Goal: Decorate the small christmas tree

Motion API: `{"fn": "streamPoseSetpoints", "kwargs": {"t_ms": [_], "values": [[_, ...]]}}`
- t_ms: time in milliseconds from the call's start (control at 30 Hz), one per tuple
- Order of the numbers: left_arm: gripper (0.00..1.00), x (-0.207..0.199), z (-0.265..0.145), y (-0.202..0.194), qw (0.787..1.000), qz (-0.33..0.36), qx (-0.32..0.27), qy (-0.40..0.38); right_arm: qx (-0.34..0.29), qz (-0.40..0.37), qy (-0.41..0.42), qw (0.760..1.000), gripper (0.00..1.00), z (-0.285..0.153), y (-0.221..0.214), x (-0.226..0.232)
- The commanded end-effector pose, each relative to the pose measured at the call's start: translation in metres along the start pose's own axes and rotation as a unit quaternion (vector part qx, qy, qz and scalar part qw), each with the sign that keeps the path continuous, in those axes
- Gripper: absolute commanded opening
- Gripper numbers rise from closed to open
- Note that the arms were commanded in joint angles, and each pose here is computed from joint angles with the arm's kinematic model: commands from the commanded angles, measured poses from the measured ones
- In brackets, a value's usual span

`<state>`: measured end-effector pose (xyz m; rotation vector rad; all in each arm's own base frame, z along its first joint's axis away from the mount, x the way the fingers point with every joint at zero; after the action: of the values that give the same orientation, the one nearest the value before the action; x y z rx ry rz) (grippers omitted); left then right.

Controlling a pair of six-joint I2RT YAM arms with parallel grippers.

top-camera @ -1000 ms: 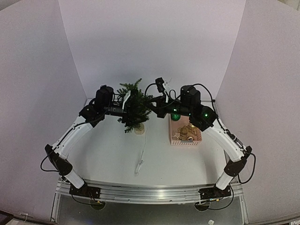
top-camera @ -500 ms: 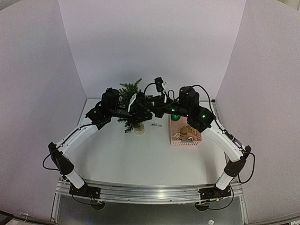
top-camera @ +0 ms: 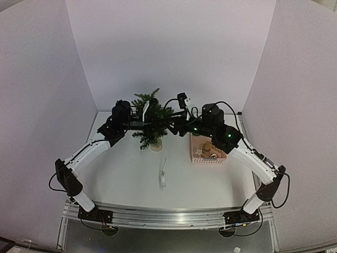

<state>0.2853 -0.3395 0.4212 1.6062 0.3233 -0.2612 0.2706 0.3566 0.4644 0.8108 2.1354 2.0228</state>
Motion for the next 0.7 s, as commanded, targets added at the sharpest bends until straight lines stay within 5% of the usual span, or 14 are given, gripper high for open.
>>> {"fn": "streamPoseSetpoints", "kwargs": {"t_ms": [0, 233, 467, 667], "values": [[0.0, -0.006, -0.028, 0.036, 0.997, 0.014, -0.073, 0.03, -0.046, -0.009, -0.031, 0.998, 0.71, -0.043, 0.021, 0.01], [0.0, 0.003, -0.042, 0.044, 0.994, 0.008, -0.093, 0.055, -0.031, 0.004, -0.091, 0.995, 0.86, -0.085, 0.007, -0.01], [0.0, 0.003, -0.046, 0.044, 0.994, 0.014, -0.098, 0.053, 0.004, 0.096, -0.217, 0.971, 0.81, -0.108, -0.019, -0.118], [0.0, 0.007, -0.044, 0.045, 0.993, 0.007, -0.103, 0.055, 0.022, 0.117, -0.17, 0.978, 0.74, -0.059, -0.024, -0.158]]}}
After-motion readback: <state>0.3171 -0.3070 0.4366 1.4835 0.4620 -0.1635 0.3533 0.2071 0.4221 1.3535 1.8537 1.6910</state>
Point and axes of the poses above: each gripper's point midway between its finger pads, its own z axis out along the fingers, its own x axis along the line the jaws close on, y = z × x, the point moved 6 cm from there along -z, back along the fingers, and after that the axes turned 6 degrees about -z, right-handed, at the moved point
